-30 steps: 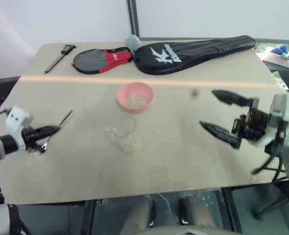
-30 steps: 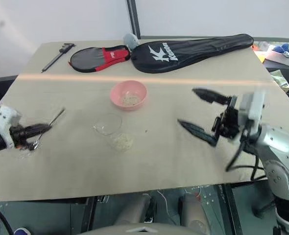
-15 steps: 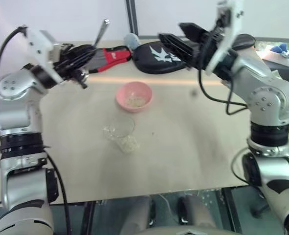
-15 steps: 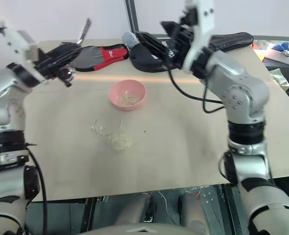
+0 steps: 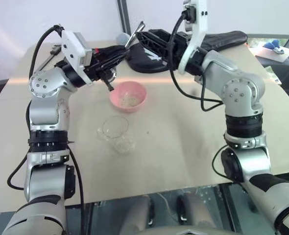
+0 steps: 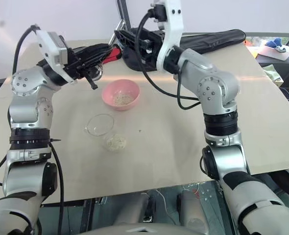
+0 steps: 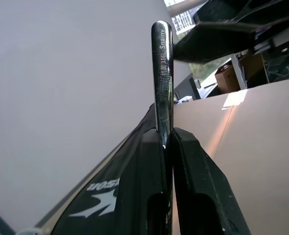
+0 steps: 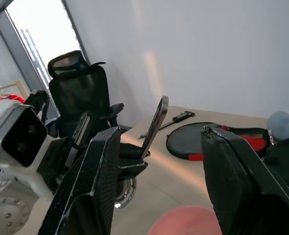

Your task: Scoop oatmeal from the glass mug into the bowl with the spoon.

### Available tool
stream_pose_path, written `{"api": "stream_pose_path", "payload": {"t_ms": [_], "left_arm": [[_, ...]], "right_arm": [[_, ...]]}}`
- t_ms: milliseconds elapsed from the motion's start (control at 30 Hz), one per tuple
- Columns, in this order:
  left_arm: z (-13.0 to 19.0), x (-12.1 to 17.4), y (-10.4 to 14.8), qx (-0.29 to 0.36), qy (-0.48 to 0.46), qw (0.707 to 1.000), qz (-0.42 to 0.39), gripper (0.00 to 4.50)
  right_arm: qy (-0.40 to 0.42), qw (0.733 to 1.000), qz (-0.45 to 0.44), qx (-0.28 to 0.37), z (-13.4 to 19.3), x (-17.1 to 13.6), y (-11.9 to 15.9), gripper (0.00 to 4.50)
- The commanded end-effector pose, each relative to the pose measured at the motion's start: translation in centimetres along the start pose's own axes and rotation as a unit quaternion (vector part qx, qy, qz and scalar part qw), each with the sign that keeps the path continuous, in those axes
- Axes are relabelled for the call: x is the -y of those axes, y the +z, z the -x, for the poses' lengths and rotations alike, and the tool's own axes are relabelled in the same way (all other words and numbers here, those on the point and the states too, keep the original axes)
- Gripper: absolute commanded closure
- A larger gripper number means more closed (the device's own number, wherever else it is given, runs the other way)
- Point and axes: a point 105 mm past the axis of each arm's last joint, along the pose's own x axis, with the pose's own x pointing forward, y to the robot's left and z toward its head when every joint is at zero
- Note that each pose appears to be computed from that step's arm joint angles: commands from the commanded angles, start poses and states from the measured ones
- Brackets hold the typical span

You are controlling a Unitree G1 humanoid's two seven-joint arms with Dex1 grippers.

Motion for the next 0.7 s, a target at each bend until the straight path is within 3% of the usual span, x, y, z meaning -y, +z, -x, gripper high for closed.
{"api": "stream_pose_path", "payload": {"t_ms": [33,233,333,433,467,700], "left_arm": [[-0.56,0.31,2.03,0.03,-0.014,0.999,-0.019,4.5],[-0.91,0.98,2.28,0.03,-0.027,0.999,-0.024,4.5],[-0.92,1.01,2.29,0.027,-0.028,0.999,-0.027,4.5],[-0.95,0.96,2.27,0.024,-0.028,0.999,-0.031,4.5],[-0.98,0.93,2.25,0.024,-0.027,0.999,-0.032,4.5],[-0.82,1.03,2.02,0.021,-0.032,0.999,-0.011,4.5]], "right_arm": [[0.016,1.0,0.015,0.022,-0.72,-1.11,1.42,1.98],[0.025,0.999,0.006,0.023,-1.09,-1.38,1.34,1.98],[0.03,0.999,0.001,0.022,-1.02,-1.53,1.3,2.85],[0.034,0.999,-0.003,0.019,-0.95,-1.59,1.18,4.24],[0.034,0.999,-0.003,0.018,-0.94,-1.56,1.17,4.38],[0.03,0.999,-0.009,0.018,-0.63,-1.18,1.36,4.38]]}}
